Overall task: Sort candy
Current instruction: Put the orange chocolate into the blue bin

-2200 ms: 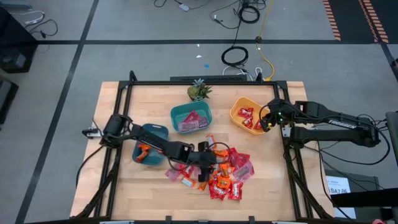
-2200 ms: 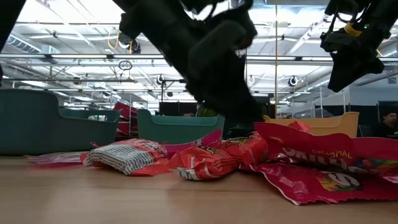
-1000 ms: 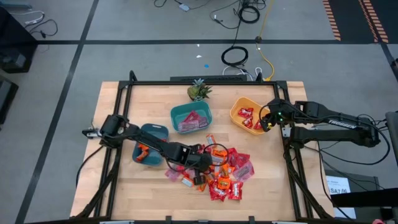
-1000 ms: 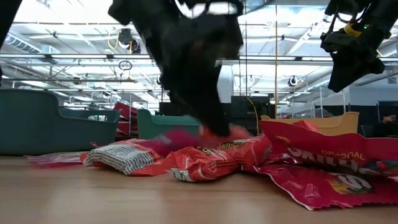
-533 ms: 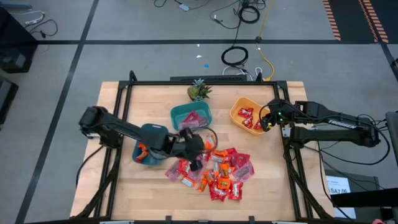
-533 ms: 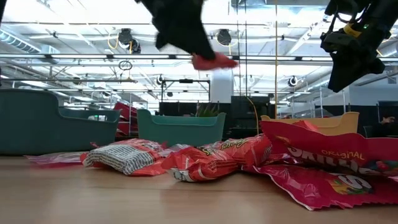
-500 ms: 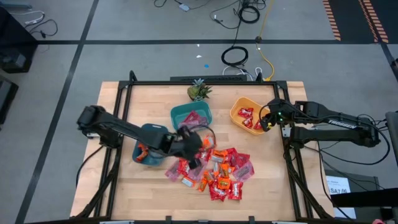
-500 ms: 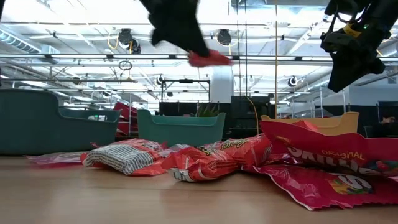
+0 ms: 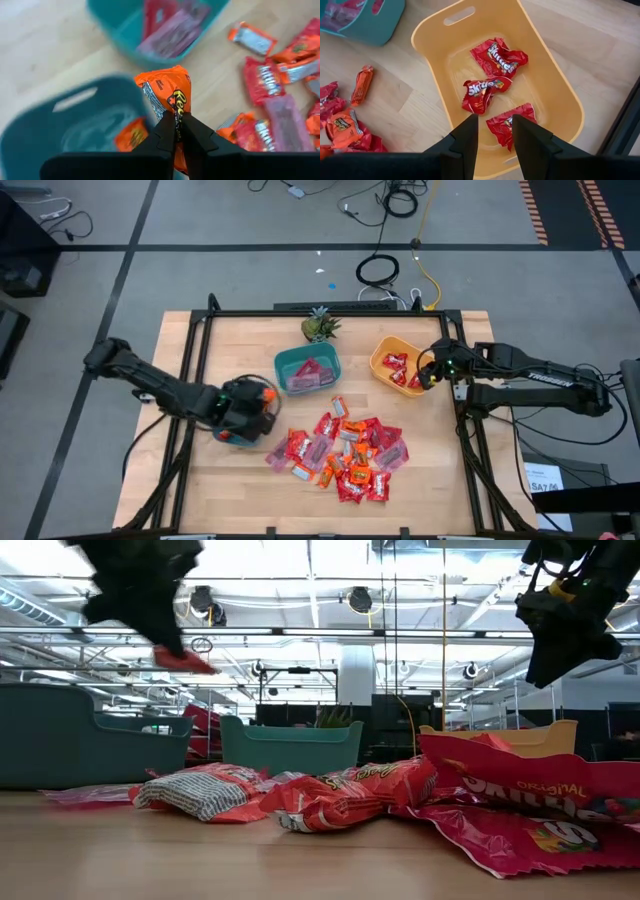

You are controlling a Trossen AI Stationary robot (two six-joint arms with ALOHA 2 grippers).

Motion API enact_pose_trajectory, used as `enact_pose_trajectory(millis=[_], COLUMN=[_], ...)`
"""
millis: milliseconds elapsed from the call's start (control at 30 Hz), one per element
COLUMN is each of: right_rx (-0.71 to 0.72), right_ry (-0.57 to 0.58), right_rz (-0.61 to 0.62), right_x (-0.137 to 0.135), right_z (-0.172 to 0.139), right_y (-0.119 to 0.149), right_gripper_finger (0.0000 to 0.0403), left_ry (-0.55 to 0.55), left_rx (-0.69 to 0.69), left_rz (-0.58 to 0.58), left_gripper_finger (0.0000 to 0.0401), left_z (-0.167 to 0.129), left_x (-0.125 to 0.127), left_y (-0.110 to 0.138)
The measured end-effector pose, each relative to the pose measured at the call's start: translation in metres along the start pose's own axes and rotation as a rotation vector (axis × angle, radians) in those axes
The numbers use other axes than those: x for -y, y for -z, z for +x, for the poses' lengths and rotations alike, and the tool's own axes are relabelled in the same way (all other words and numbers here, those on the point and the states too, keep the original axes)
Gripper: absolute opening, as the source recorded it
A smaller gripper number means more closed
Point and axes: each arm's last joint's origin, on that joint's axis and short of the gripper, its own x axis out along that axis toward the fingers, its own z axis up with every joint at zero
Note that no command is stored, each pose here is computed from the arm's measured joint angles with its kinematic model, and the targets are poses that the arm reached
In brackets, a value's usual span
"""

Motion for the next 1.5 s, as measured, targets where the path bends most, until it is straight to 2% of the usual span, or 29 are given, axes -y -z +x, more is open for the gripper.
enact_pose_trajectory(millis=[167, 433, 500, 600, 767, 933, 1100, 1333, 1500], right_rx=[0.001, -0.006, -0.005, -0.006, -0.006, -0.010, -0.031, -0.064, -0.066], right_ry=[-0.001, 0.005, 0.005, 0.005, 0.005, 0.001, -0.033, -0.112, -0.206], right_rz=[0.048, 0.114, 0.130, 0.148, 0.148, 0.147, 0.115, 0.023, 0.020], right_x=[0.000, 0.000, 0.001, 0.001, 0.001, 0.000, -0.001, -0.001, 0.003], right_z=[0.000, 0.000, 0.000, 0.000, 0.000, 0.000, 0.000, -0.004, -0.014], right_y=[0.000, 0.001, 0.001, 0.001, 0.001, 0.001, 0.001, 0.004, 0.007], right_gripper_finger=[0.0112, 0.0112, 0.0112, 0.0112, 0.0112, 0.0112, 0.0112, 0.0112, 0.0112], left_ry=[0.003, 0.006, 0.003, 0.008, 0.006, -0.002, -0.004, -0.021, -0.033], left_rx=[-0.009, -0.005, -0.005, -0.020, -0.059, -0.071, -0.078, -0.081, -0.085], left_rz=[-0.138, -0.167, -0.130, -0.013, 0.030, 0.032, -0.032, -0.152, -0.215], left_gripper_finger=[0.0023, 0.0033, 0.0041, 0.0047, 0.0049, 0.0050, 0.0053, 0.0113, 0.0147], left_z=[0.000, 0.002, 0.002, 0.001, 0.001, 0.001, 0.001, 0.001, 0.001], left_x=[-0.026, -0.033, -0.034, -0.033, -0.035, -0.036, -0.036, -0.037, -0.038], left_y=[0.017, 0.018, 0.018, 0.019, 0.020, 0.021, 0.021, 0.021, 0.022])
